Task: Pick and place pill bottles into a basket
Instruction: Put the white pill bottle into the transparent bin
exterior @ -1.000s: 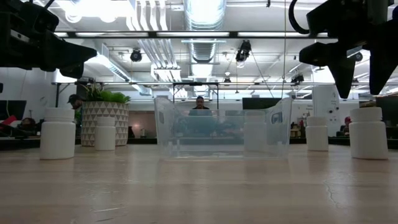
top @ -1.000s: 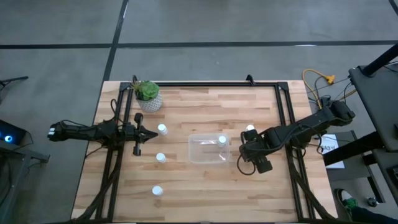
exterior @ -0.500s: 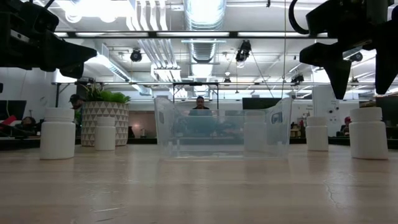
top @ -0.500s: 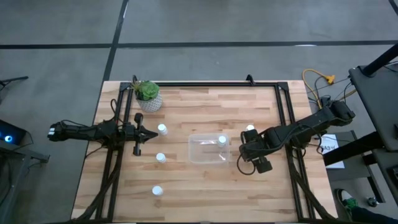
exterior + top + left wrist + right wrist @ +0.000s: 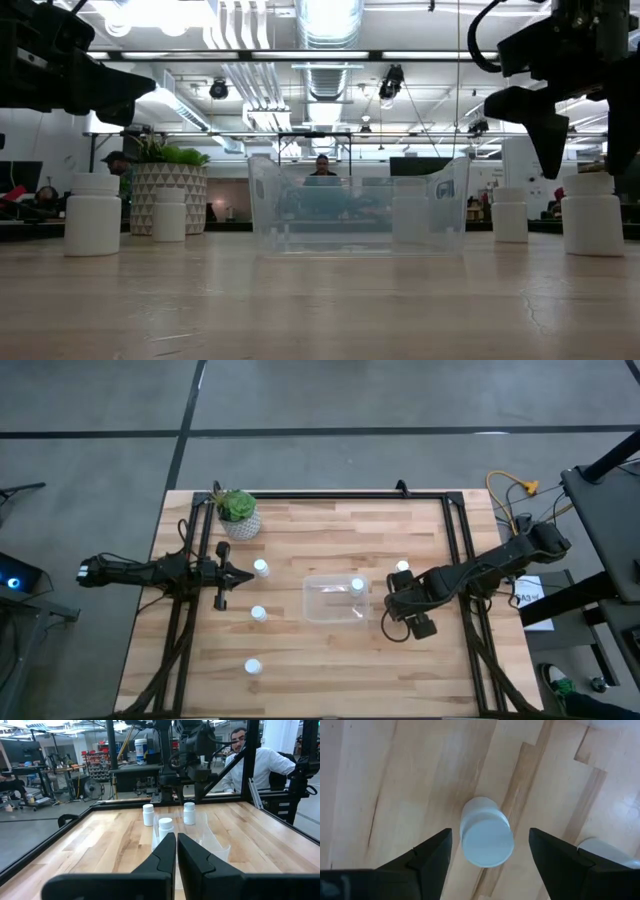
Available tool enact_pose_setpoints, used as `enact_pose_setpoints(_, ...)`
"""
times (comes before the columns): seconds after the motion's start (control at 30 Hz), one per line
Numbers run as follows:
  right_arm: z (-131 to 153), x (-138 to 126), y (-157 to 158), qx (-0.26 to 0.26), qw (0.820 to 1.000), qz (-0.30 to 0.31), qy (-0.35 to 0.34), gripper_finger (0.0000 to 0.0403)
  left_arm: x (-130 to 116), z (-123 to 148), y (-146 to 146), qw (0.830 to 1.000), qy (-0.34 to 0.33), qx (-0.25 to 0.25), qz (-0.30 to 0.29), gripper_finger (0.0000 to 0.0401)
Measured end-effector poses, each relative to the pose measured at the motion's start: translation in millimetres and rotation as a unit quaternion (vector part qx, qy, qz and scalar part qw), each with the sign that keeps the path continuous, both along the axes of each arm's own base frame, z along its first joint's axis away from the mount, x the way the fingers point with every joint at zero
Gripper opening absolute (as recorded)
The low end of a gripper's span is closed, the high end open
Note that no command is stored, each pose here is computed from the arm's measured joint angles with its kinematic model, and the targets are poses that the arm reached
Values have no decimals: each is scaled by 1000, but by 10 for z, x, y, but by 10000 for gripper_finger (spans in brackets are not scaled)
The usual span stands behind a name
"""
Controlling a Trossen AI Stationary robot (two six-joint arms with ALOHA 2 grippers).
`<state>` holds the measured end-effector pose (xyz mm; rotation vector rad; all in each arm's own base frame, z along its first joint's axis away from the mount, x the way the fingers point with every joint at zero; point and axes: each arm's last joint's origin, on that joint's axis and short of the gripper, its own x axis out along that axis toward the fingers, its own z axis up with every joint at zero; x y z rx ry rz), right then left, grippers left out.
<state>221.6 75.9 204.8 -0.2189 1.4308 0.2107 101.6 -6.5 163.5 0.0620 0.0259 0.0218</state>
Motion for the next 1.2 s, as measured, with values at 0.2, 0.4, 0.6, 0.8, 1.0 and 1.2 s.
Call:
enact_pose_setpoints(0.2,-50,-12,-4,0,1000,2,0,246,0,1,0,1000,0,0,0,0)
enact_pose_setpoints(0.4,-82,-14,-5,1,1000,2,-4,238,0,1,0,1000,0,0,0,0)
enact_pose_setpoints(0.6,-83,-15,-5,1,1000,2,-4,194,0,0,0,1000,0,0,0,0)
enact_pose_setpoints(0.8,-77,-15,-5,1,1000,0,-4,137,0,0,0,1000,0,0,0,0)
enact_pose_setpoints(1.0,4,4,1,2,1000,2,-1,137,0,0,0,1000,0,0,0,0)
enact_pose_setpoints(1.2,224,69,24,5,1000,4,-13,137,0,0,0,1000,0,0,0,0)
